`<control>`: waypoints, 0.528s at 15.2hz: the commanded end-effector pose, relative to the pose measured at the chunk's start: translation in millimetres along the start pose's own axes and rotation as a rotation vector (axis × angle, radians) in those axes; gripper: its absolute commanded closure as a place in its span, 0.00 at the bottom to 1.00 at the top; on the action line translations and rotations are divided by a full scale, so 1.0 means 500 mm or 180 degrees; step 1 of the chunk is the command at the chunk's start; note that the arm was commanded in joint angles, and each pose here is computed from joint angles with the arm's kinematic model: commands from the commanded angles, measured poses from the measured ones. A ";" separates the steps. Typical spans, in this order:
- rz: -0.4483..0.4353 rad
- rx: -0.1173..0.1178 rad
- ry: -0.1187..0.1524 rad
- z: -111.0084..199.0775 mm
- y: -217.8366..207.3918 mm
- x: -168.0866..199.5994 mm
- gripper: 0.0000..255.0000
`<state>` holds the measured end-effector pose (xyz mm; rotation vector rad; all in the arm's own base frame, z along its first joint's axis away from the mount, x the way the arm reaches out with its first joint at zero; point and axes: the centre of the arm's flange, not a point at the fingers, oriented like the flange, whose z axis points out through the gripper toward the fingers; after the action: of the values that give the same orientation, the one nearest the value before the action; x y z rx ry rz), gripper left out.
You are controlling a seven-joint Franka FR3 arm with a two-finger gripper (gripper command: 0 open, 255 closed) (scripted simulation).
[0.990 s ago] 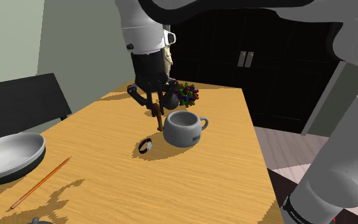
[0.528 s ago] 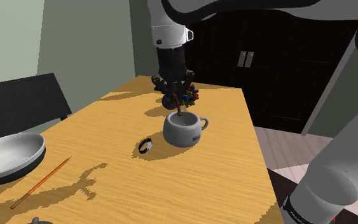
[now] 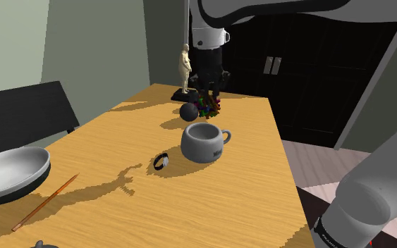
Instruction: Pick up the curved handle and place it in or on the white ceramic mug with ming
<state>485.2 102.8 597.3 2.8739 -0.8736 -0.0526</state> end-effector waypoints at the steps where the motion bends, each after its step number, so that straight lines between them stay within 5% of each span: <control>1: -0.0004 0.0000 0.0000 0.020 0.011 0.011 1.00; 8: -0.0004 0.0000 0.0000 0.093 0.000 0.010 1.00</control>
<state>486.5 94.6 555.7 2.8743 -0.8714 -0.0535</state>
